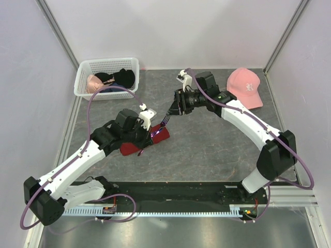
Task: Fold the napkin into a case and place the utensils inside
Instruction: Pass from the left arm to the right
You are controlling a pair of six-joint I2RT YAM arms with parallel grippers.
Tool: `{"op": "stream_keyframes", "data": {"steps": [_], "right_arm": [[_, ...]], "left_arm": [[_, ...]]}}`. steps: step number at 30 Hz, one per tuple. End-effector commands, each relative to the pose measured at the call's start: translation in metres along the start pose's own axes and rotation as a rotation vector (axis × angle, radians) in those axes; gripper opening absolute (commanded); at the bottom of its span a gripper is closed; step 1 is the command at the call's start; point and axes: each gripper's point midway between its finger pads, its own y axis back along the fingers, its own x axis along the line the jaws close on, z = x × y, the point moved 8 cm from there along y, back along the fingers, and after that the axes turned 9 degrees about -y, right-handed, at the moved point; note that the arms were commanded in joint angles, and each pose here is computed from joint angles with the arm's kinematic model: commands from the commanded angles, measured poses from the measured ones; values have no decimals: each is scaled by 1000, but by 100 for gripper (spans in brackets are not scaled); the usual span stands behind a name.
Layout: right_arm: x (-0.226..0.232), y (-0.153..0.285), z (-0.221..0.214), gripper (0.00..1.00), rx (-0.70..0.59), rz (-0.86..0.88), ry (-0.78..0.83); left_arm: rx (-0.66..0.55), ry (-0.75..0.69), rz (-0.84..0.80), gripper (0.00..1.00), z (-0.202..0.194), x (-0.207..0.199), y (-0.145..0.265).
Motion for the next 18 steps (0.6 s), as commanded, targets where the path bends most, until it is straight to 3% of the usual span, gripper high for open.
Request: {"op": "stream_keyframes", "data": {"steps": [1,7,13,17,18], "right_arm": [[7,-2,3,49,28,48,25],[9,-13,-3,41,58,56,26],[9,-20,-8,21,88,74,20],[5,-21,-12,0,93,80,11],[7,-21,-12,0,86,82,6]], "left_arm": [[-41,-89,15,2,13,3,7],[-36,-97,1,2,13,3,6],[-41,-103,0,2,17,3,8],[-25,-126,27,2,16,6,10],[-22,-118,48,2,17,7,12]]}}
